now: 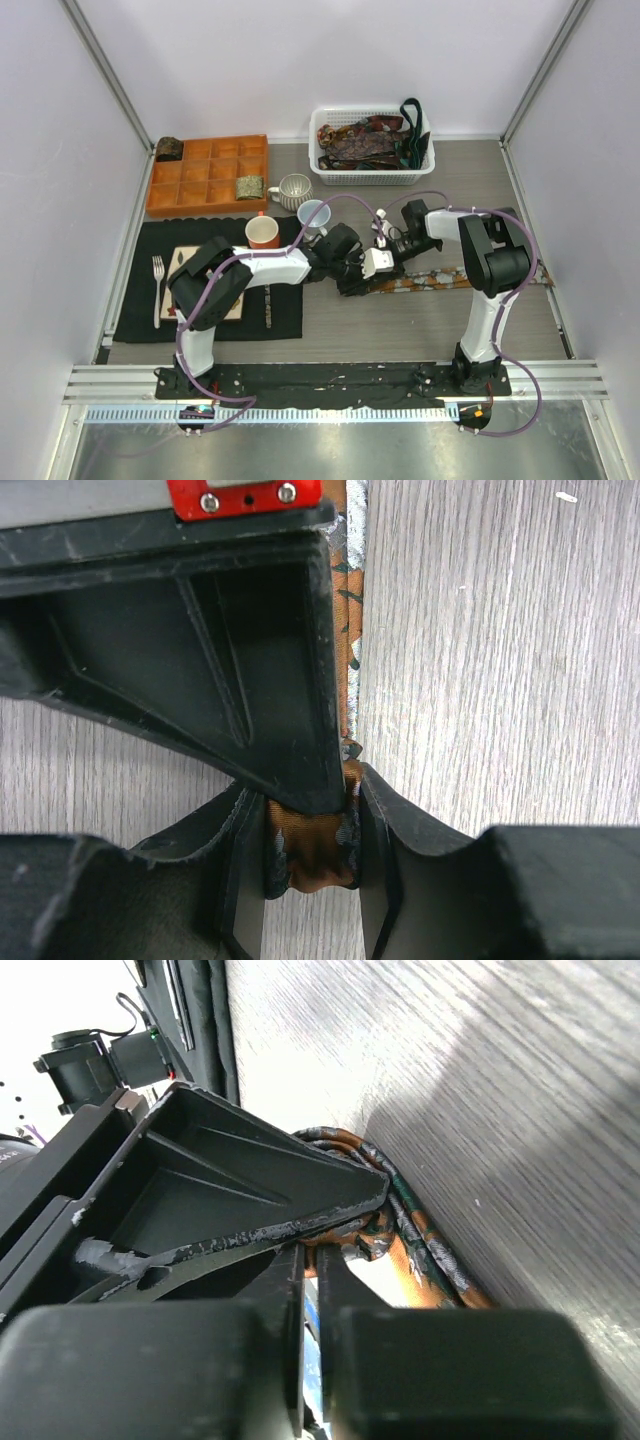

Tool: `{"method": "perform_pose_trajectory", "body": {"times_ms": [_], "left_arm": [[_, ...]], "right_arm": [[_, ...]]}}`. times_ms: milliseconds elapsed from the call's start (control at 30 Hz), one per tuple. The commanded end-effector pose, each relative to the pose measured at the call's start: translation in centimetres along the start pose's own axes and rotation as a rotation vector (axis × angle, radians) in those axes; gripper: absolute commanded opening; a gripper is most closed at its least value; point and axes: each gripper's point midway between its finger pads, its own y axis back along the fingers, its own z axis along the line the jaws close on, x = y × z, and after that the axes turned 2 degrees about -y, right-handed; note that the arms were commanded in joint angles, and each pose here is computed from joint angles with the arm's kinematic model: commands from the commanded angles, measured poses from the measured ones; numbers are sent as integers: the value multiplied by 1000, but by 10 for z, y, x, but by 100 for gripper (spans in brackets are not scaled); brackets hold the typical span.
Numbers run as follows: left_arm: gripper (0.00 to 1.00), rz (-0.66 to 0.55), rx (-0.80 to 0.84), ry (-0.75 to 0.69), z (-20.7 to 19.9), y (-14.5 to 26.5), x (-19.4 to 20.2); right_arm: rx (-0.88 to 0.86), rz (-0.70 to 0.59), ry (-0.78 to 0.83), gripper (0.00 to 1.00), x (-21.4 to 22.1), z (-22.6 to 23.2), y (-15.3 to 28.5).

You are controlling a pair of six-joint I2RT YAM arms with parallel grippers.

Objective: Roll the ties
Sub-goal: Roll the tie at the center of the board.

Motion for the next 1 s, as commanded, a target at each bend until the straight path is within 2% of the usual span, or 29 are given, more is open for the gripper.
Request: {"method": "perform_pose_trajectory", "body": {"times_ms": [0, 133, 167, 267, 433, 767, 900, 967], "left_arm": [[32, 172, 12, 46, -9, -2, 52], [42, 126, 7, 51, -8, 5, 40], [49, 100, -2, 61, -4, 9, 36], [62, -8, -10, 75, 0, 19, 10], [73, -135, -31, 62, 3, 29, -17], [76, -218, -1, 63, 1, 13, -25], [76, -209, 2, 66, 5, 1, -22], [71, -196, 6, 47, 7, -1, -21]], "right_arm": [[69, 6, 11, 1, 1, -16, -2], [84, 1, -5, 1, 3, -26, 7], [89, -1, -6, 1, 4, -28, 8], [99, 2, -24, 1, 6, -36, 13], [100, 12, -50, 1, 8, -47, 11], [148, 24, -100, 1, 9, -63, 10], [128, 16, -103, 1, 6, -63, 7], [110, 10, -104, 1, 4, -59, 6]]}}
